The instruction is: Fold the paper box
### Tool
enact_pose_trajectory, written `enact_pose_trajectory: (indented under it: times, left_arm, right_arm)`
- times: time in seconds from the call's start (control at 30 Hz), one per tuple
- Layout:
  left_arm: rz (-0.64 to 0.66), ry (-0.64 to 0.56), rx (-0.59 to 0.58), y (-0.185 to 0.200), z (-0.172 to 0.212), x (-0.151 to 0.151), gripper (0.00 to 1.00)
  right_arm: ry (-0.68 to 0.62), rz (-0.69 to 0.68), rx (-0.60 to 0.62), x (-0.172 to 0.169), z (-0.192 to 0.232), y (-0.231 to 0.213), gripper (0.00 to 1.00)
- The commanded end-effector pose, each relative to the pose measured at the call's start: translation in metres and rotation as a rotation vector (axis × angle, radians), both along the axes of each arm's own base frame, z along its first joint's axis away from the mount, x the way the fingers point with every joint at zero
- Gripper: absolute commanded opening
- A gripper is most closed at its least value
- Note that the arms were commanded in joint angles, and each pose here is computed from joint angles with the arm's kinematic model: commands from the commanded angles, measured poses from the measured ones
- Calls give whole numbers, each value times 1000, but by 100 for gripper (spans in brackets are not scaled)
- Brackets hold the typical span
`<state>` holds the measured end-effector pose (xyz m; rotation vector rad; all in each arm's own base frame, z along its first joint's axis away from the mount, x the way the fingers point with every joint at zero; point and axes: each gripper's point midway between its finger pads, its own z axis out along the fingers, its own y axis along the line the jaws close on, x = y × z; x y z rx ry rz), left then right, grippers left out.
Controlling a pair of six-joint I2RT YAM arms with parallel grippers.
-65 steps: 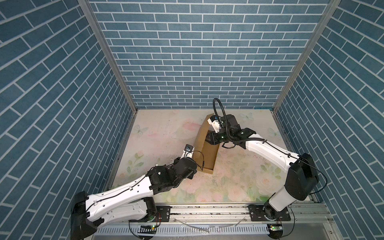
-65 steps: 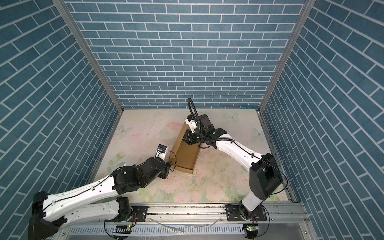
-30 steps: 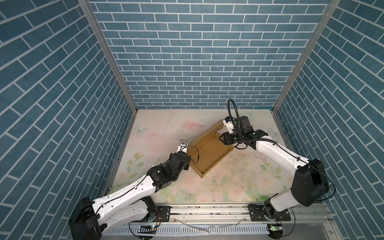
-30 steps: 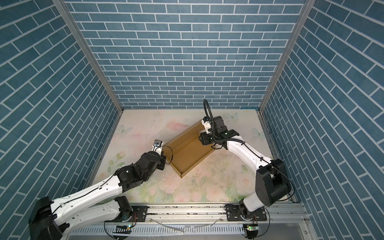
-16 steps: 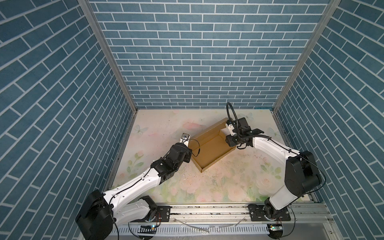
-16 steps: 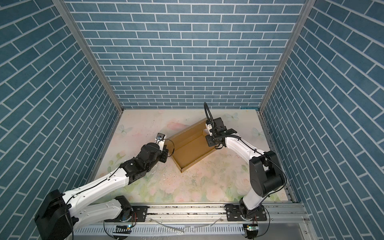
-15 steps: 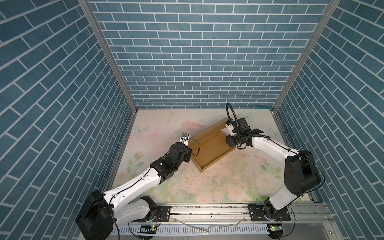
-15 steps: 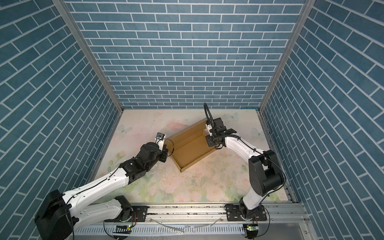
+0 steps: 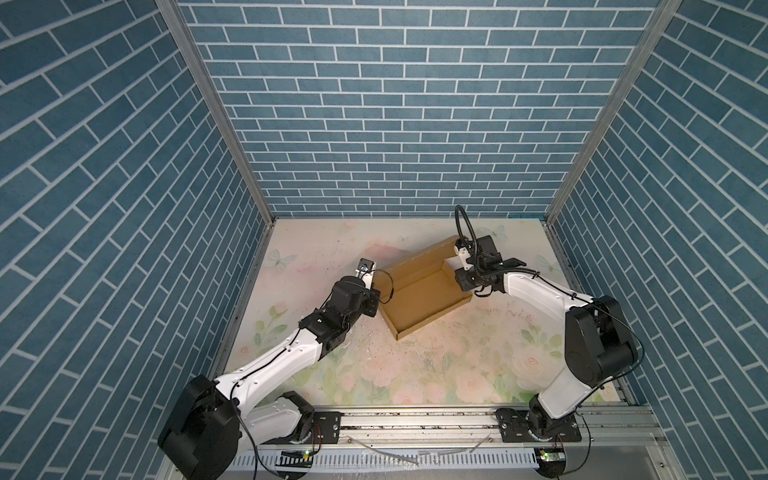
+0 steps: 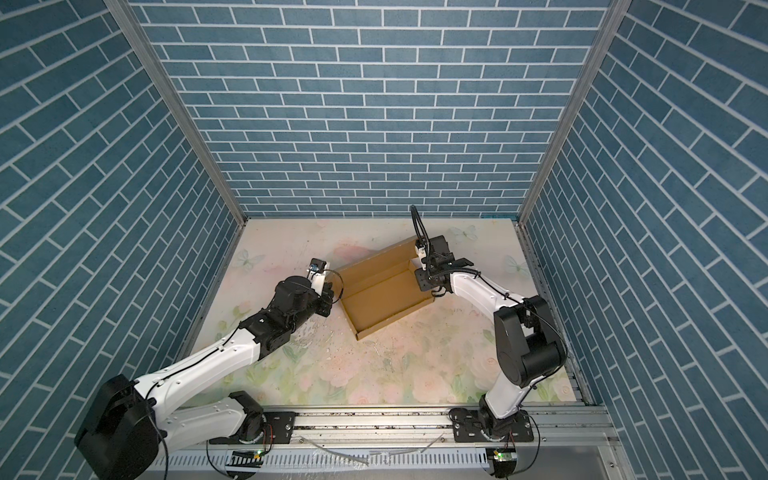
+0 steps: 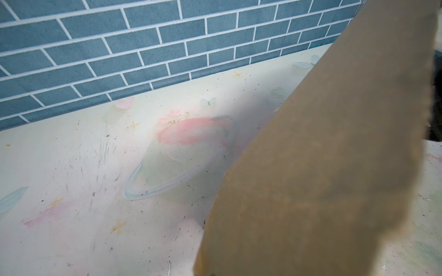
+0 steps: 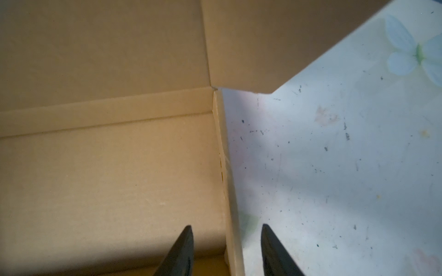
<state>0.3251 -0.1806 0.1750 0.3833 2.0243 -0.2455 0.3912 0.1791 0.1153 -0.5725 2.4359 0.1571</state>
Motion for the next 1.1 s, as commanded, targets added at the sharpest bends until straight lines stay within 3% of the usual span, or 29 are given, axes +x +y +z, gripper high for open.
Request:
enact_pose_trajectory:
  times: [0.0, 0.13, 0.53, 0.83, 1.07]
  left_arm:
    - [-32, -26, -28, -4, 12, 8, 0]
    - [-36, -16, -43, 0, 9, 11, 0]
    - [-87, 6, -104, 1, 10, 22, 0]
    - [-88, 33, -117, 2, 1, 29, 0]
    - [-101, 18, -130, -2, 13, 39, 0]
  right_arm:
    - [-84, 7, 56, 6, 26, -10, 50]
    - [-132, -9, 101, 19, 41, -20, 53]
    - [-248, 134, 376, 50, 79, -13, 56]
    - [-198, 203, 435, 44, 77, 1, 56]
    - [-200, 222, 414, 46, 78, 1, 56]
